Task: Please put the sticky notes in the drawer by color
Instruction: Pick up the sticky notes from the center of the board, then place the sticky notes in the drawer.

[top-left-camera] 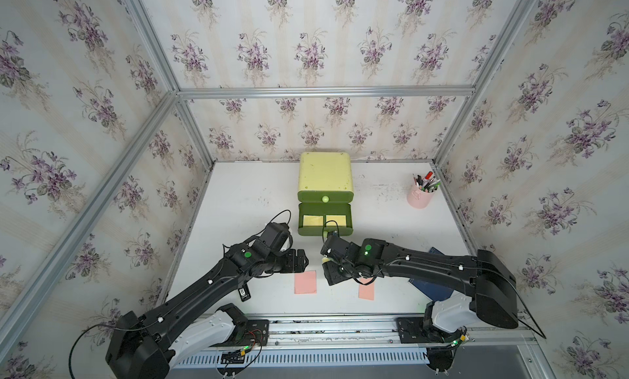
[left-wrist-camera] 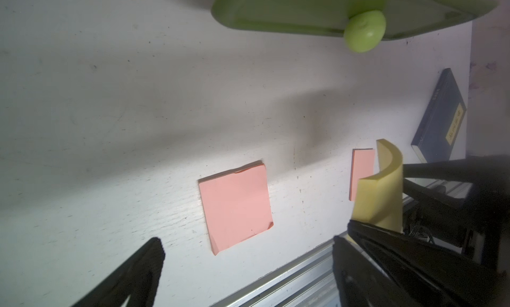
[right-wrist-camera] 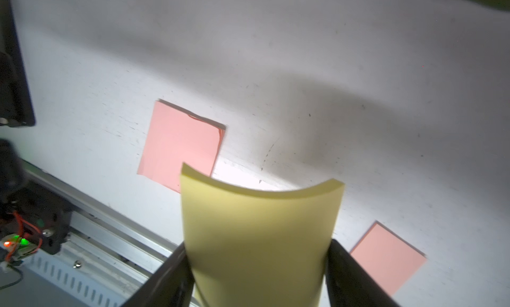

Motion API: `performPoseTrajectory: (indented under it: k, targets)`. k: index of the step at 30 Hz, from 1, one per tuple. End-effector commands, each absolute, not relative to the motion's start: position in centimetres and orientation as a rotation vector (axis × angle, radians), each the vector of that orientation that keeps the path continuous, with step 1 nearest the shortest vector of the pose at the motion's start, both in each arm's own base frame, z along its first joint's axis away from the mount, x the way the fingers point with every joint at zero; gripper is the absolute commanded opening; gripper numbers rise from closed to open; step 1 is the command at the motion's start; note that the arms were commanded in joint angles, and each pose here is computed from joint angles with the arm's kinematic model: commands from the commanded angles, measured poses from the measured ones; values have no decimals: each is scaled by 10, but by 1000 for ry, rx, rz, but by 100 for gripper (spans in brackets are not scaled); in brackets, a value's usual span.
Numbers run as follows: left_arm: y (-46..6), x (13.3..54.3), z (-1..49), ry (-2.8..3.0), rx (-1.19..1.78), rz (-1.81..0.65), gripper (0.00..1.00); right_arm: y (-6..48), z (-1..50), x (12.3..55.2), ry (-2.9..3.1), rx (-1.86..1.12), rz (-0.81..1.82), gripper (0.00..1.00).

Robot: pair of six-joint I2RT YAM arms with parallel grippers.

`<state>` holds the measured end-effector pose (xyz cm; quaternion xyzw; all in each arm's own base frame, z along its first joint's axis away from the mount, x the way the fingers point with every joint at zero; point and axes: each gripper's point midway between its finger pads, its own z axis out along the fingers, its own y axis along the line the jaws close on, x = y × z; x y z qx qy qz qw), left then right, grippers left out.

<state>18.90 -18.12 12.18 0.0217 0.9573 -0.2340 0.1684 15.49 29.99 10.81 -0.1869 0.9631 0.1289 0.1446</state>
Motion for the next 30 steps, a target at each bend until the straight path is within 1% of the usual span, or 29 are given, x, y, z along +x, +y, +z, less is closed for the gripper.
performPoseTrajectory:
  k: [1, 6, 10, 16, 19, 25, 30]
  targets:
    - [-181, 195, 134, 2680, 53, -673, 94, 296, 135, 167, 2736, -483, 411, 75]
    - [-179, 199, 141, 2667, 53, -649, 94, 297, 177, 200, 2669, -390, 501, 76]
    - [-179, 197, 139, 2679, 51, -655, 94, 291, 188, 234, 2655, -299, 499, 78]
    - [-177, 196, 136, 2685, 45, -636, 94, 284, 187, 278, 2655, -198, 429, 79]
    - [-177, 196, 134, 2692, 50, -630, 94, 286, 181, 291, 2667, -180, 407, 79]
    - [-178, 197, 129, 2699, 53, -634, 94, 285, 161, 300, 2694, -166, 330, 81]
    - [-180, 197, 127, 2704, 60, -641, 94, 284, 154, 309, 2701, -154, 294, 82]
